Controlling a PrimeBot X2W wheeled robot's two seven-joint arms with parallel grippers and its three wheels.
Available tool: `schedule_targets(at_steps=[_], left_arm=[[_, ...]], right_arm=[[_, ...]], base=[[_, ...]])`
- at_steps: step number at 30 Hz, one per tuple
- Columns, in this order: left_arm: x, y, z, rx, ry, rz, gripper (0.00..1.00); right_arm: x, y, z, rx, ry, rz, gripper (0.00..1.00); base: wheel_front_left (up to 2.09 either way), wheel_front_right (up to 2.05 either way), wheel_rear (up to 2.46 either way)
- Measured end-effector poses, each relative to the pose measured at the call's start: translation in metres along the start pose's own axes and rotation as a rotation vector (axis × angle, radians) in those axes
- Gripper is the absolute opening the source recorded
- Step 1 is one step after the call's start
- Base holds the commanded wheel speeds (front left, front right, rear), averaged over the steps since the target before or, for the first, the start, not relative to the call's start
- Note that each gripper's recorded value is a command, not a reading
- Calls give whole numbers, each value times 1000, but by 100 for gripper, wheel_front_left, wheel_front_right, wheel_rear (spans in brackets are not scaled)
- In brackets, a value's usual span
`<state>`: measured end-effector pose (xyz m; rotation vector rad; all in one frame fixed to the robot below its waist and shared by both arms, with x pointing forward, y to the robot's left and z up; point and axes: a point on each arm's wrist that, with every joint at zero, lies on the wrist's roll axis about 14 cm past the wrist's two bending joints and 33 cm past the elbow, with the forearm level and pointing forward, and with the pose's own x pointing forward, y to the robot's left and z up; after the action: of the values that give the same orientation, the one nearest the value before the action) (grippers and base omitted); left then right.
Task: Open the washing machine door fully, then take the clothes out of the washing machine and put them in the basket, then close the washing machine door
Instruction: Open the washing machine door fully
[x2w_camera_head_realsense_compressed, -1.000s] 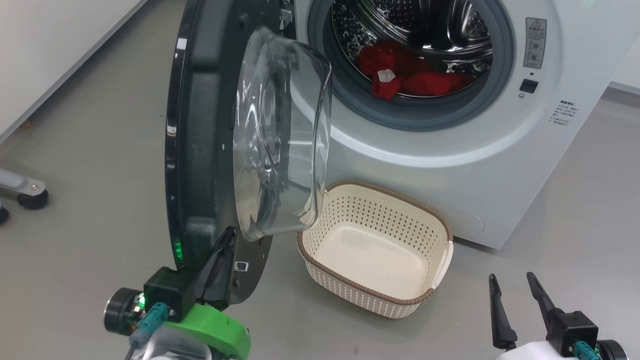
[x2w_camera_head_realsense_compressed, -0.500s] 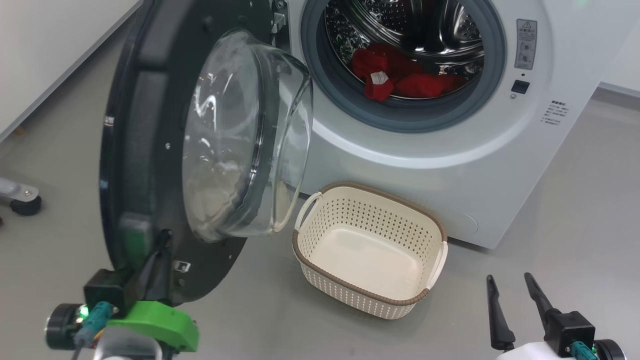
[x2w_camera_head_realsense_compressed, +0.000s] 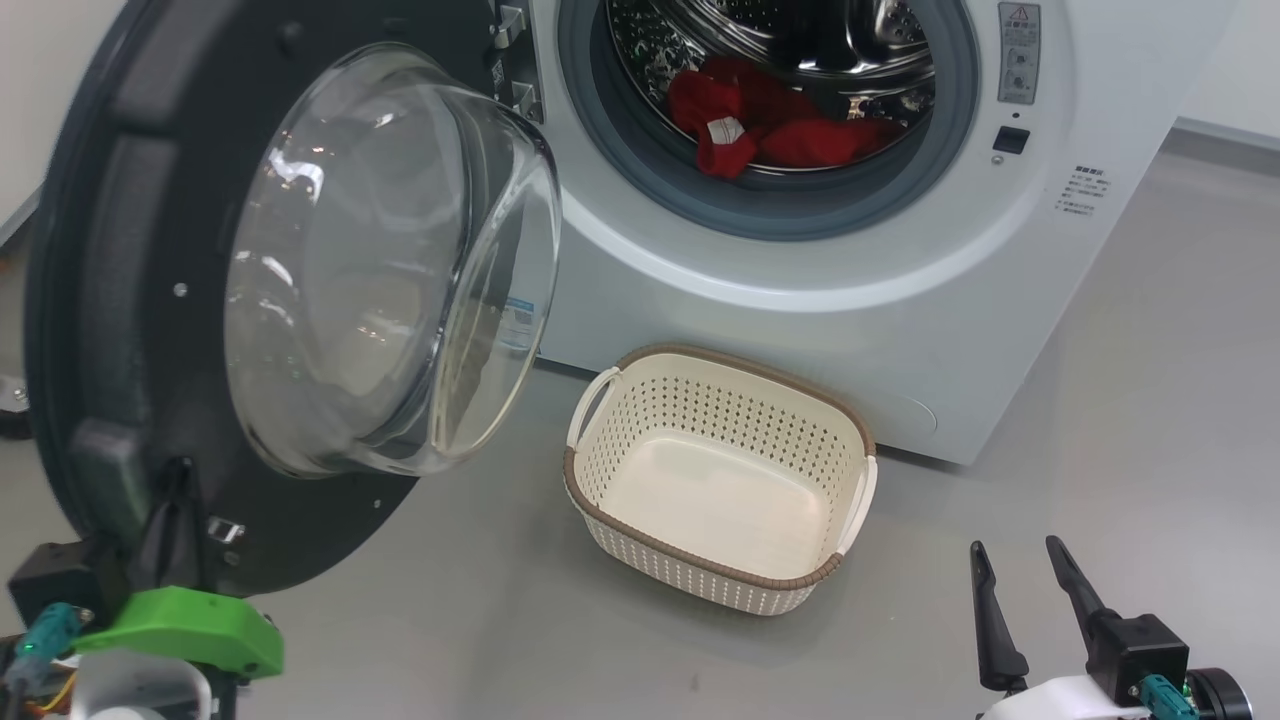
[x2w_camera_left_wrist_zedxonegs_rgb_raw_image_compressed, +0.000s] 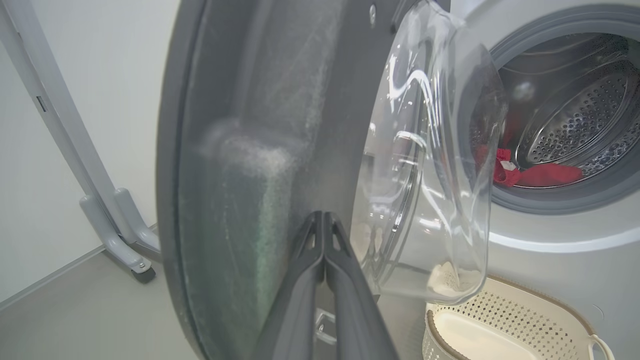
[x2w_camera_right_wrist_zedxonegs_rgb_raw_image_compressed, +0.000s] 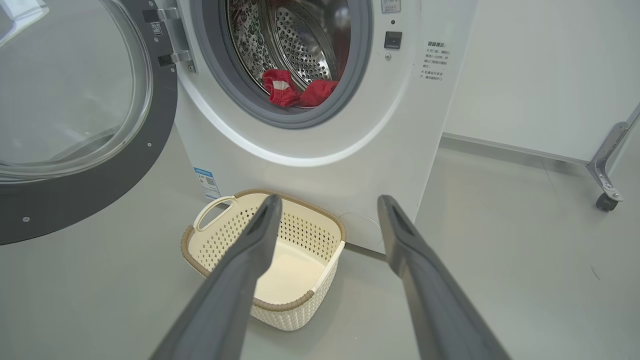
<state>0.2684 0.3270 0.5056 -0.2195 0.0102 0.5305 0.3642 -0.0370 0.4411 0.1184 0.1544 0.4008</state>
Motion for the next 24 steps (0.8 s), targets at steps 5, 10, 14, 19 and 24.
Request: schedule_targets(at_steps=[5, 10, 14, 19, 24], left_arm=[[10, 17, 0, 7, 8, 50, 0], [19, 28, 0, 21, 11, 85, 0], [26, 34, -4, 24, 26, 106, 0], [34, 41, -4, 24, 31, 135, 0], [40, 50, -4, 22, 33, 162, 0]], right_arm=[[3, -5, 0, 1, -3, -12, 100], [4, -8, -3, 6, 5, -19, 100], [8, -11, -2, 2, 2, -23, 100], [10, -15, -3, 2, 3, -31, 100], [10, -15, -4, 4, 7, -33, 100]], base=[[0, 0, 0], [0, 0, 0], [0, 0, 0], [0, 0, 0], [0, 0, 0]])
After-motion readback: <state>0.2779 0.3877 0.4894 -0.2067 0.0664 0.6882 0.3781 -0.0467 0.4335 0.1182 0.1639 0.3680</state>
